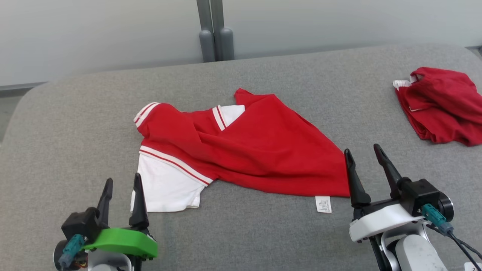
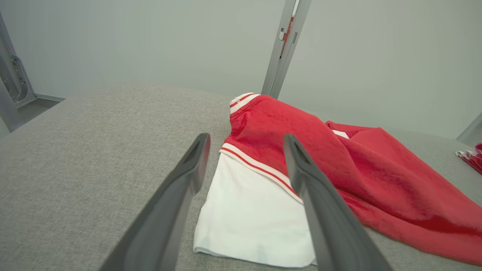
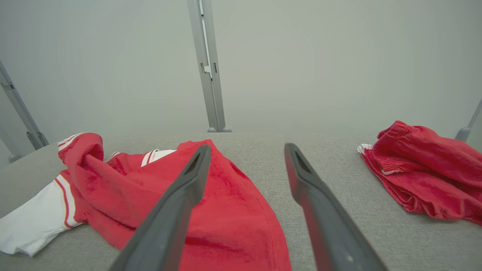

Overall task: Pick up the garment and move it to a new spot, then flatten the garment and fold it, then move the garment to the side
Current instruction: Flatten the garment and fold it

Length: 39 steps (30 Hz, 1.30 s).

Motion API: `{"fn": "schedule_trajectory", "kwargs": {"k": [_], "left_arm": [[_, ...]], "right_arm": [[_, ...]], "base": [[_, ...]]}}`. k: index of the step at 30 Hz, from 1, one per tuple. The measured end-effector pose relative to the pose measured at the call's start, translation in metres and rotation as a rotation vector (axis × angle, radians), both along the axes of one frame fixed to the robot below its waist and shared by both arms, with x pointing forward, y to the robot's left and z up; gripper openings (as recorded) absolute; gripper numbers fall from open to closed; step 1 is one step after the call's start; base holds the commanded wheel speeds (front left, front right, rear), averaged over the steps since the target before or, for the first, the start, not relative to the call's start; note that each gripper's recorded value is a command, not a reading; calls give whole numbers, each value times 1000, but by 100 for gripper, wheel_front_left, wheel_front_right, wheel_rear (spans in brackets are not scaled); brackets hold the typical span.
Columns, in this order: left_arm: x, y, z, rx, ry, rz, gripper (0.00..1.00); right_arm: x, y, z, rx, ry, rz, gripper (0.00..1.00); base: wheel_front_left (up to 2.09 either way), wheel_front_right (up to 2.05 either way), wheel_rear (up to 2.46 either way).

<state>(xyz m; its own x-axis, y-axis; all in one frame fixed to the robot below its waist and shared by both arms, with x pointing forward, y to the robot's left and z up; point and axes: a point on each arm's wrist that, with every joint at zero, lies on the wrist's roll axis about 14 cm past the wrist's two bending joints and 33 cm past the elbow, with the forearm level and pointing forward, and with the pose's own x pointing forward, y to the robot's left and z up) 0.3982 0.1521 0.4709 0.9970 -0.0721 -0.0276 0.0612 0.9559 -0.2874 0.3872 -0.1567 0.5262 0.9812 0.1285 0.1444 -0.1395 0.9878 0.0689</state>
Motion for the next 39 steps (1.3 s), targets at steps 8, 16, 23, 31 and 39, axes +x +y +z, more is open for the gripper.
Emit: {"fn": "schedule_trajectory", "kwargs": {"k": [8, 16, 23, 31, 39], "left_arm": [[-33, 6, 8, -8, -20, 34, 100], [-45, 12, 15, -11, -41, 64, 100], [-46, 9, 16, -11, -45, 58, 100], [-46, 6, 17, -11, -47, 51, 100], [-46, 2, 6, -9, -11, 39, 100]], "right_arm": [[-8, 22, 6, 19, -13, 64, 100], [-12, 30, 6, 17, -15, 88, 100], [-14, 29, 4, 17, -8, 84, 100], [-13, 25, 2, 17, -2, 72, 100], [-11, 22, -1, 17, 9, 62, 100]], "base": [[0, 0, 0], [0, 0, 0], [0, 0, 0], [0, 0, 0], [0, 0, 0]]}}
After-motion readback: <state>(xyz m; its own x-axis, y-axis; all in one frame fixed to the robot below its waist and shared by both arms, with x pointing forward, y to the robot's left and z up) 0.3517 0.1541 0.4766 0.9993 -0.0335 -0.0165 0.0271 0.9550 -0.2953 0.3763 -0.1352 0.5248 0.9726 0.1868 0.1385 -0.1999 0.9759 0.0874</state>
